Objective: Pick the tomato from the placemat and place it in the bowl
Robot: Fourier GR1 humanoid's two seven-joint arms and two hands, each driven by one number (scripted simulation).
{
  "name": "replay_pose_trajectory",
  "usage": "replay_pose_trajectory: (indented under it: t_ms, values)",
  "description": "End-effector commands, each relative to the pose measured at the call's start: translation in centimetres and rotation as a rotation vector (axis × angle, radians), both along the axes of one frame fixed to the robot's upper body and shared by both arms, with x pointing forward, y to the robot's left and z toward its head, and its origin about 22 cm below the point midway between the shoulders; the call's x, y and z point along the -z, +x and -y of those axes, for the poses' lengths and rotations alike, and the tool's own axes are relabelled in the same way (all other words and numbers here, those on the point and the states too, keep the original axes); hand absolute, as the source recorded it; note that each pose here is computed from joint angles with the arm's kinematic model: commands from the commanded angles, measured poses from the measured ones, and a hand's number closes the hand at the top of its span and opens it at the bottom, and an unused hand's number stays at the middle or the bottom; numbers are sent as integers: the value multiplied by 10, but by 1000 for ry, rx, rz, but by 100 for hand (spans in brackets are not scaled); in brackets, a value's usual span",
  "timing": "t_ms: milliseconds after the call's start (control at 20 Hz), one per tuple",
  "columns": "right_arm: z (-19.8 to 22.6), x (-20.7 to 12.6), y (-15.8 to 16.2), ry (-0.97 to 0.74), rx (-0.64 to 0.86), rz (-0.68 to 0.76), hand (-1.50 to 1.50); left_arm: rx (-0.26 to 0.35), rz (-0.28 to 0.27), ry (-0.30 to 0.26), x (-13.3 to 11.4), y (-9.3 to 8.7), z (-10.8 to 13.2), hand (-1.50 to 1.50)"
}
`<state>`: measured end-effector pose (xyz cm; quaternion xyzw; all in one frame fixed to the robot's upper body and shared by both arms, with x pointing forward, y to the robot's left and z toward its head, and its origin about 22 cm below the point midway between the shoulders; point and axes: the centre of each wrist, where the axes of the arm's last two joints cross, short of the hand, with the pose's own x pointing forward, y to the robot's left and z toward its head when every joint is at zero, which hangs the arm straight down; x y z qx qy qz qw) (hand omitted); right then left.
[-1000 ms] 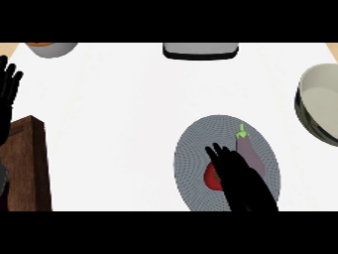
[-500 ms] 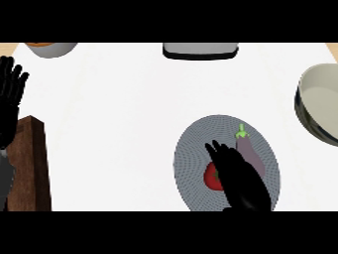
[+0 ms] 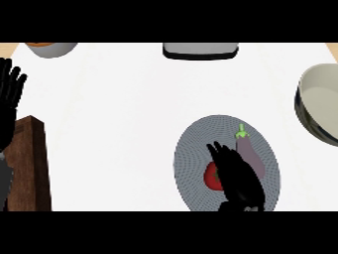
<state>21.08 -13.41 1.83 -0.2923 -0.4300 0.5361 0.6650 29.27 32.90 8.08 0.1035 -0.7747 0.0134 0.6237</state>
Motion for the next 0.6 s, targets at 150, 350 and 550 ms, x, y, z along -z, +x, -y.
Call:
replay_pose_trajectory:
  t_ms: [150, 350, 550]
  values:
    - [16, 26, 15, 0, -55, 85, 150, -3, -4, 1, -11, 1, 3, 0]
    - [2, 13, 19, 8, -55, 151, 150, 1, -1, -7, -4, 2, -7, 0]
    - [17, 19, -6, -15, -87, 181, 150, -9, 20, 12, 1, -3, -9, 0]
